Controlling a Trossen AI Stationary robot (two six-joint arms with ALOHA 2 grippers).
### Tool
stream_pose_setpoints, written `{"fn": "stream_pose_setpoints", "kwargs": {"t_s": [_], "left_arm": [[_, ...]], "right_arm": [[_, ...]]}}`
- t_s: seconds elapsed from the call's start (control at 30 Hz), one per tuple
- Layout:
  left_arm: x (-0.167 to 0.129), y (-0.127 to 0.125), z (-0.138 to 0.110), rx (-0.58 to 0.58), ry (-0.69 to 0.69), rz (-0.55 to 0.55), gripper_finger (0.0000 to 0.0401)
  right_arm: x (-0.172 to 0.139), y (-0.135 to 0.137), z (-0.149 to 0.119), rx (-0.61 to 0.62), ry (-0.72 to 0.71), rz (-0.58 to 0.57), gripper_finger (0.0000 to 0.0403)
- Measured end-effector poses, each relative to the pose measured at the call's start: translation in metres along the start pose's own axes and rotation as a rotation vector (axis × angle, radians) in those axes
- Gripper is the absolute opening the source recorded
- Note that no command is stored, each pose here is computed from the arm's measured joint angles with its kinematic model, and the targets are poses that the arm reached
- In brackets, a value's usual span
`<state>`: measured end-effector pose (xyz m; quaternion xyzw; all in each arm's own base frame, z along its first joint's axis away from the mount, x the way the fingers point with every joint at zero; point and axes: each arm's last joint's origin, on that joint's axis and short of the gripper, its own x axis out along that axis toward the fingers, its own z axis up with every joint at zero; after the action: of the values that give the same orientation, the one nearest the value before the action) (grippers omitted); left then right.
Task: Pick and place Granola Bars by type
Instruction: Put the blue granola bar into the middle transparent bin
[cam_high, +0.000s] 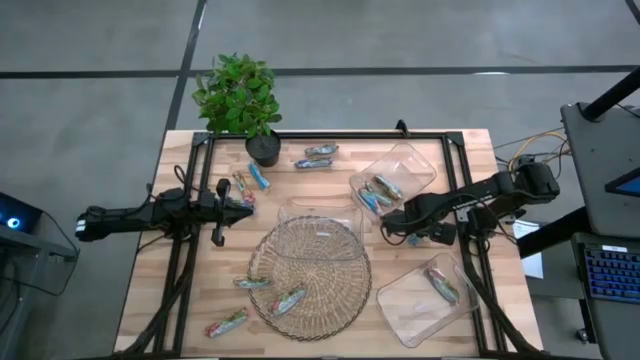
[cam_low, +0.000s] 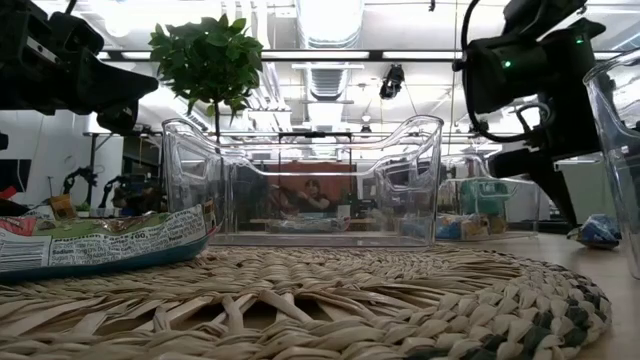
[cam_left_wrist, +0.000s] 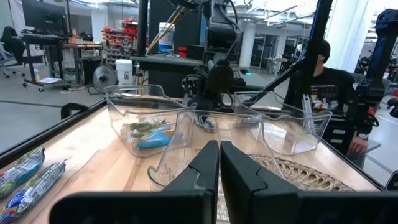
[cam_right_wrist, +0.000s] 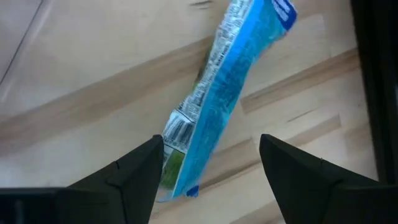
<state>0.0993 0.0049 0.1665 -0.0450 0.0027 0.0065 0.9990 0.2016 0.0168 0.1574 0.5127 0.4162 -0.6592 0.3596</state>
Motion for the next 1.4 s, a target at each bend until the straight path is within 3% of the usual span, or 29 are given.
{"fn": "stream_pose_setpoints", "kwargs": {"t_s": [0.27, 0.67, 0.87, 1.17, 1.4], "left_arm": [[0.000, 0.000, 0.000, 0.000, 0.000, 0.000, 0.0000], [0.000, 0.000, 0.000, 0.000, 0.000, 0.000, 0.0000], [0.000, 0.000, 0.000, 0.000, 0.000, 0.000, 0.0000], [0.000, 0.000, 0.000, 0.000, 0.000, 0.000, 0.0000], [0.000, 0.000, 0.000, 0.000, 0.000, 0.000, 0.0000]], "right_arm": [[0.008, 0.008, 0.005, 0.027, 0.018, 0.070, 0.0255], [0.010, 0.006, 0.003, 0.036, 0.070, 0.045, 0.0240], [0.010, 0.006, 0.003, 0.033, 0.076, 0.042, 0.0182], [0.010, 0.006, 0.003, 0.007, 0.064, 0.048, 0.0023], [-0.001, 0.007, 0.003, -0.020, 0.049, 0.034, 0.0013]]}}
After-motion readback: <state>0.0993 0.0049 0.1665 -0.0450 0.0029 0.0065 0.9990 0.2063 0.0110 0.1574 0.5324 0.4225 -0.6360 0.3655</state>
